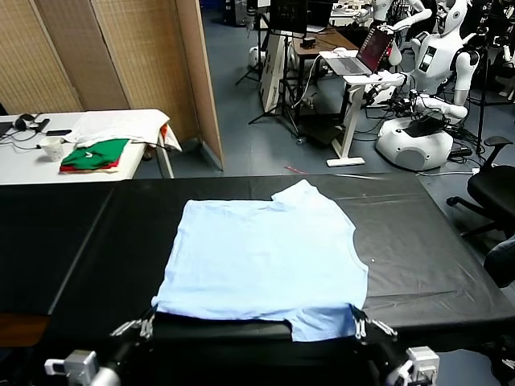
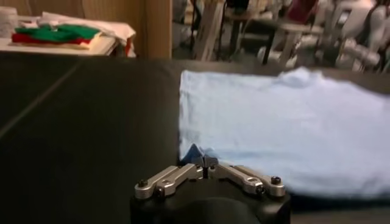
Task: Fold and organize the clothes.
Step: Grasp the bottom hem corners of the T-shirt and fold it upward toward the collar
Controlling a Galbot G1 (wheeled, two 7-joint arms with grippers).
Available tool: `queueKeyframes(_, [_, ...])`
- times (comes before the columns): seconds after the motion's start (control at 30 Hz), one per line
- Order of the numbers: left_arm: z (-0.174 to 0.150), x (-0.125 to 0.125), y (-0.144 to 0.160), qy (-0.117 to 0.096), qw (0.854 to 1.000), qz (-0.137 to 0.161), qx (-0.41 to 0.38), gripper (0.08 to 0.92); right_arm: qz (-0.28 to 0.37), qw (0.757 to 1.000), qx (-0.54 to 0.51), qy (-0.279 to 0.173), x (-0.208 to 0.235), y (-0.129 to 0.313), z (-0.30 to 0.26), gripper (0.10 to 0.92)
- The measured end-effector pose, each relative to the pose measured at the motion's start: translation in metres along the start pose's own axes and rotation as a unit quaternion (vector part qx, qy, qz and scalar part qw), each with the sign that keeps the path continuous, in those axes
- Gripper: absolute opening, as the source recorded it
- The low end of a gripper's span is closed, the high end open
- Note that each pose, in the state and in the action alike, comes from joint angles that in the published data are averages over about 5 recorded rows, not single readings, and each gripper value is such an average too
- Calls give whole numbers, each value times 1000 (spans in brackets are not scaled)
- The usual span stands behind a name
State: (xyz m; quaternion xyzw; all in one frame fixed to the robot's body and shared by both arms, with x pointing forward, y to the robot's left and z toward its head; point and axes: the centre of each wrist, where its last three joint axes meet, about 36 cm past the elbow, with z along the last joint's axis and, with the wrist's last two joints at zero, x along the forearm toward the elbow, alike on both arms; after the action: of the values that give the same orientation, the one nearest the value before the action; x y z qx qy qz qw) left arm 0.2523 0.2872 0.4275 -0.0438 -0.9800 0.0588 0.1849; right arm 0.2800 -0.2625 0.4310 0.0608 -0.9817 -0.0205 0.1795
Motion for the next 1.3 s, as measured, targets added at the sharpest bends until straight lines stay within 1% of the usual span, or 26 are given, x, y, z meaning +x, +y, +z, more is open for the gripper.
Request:
queueKeyframes(0.17, [-2, -24, 5, -29, 1000, -2, 2, 147, 2, 1000, 6, -20, -31, -6, -5, 140])
queueKeyframes(0.3, [-1, -43, 10, -38, 999, -4, -5, 147, 2, 999, 19, -33, -55, -9, -13, 140])
queueKeyframes(0.53, [4, -73, 16, -35, 999, -9, -13, 147, 1, 998, 46, -39, -92, -13, -22, 140])
queueKeyframes(0.77, [1, -100, 27, -34, 999, -14, -27, 147, 4, 997, 75, -33, -120, -13, -23, 140])
queueKeyframes(0.93, [2, -118, 32, -31, 999, -18, -32, 147, -1, 997, 77, -27, -134, -12, -20, 140])
queueKeyframes(1.1, [0, -129, 31, -28, 999, -14, -33, 147, -15, 998, 61, -23, -135, -14, -22, 147])
queueKeyframes(1.13, [0, -130, 29, -26, 999, -12, -32, 147, -18, 998, 58, -20, -133, -15, -22, 165])
queueKeyframes(1.2, [-1, -130, 27, -23, 999, -11, -30, 151, -20, 998, 57, -13, -128, -18, -24, 240])
queueKeyframes(1.23, [-1, -130, 26, -21, 999, -10, -28, 171, -20, 998, 58, -10, -124, -19, -26, 294])
queueKeyframes(1.27, [-2, -129, 24, -20, 999, -9, -27, 191, -20, 998, 60, -6, -120, -20, -27, 366])
queueKeyframes(1.3, [-2, -127, 23, -19, 999, -9, -27, 230, -19, 998, 62, -2, -115, -21, -28, 423])
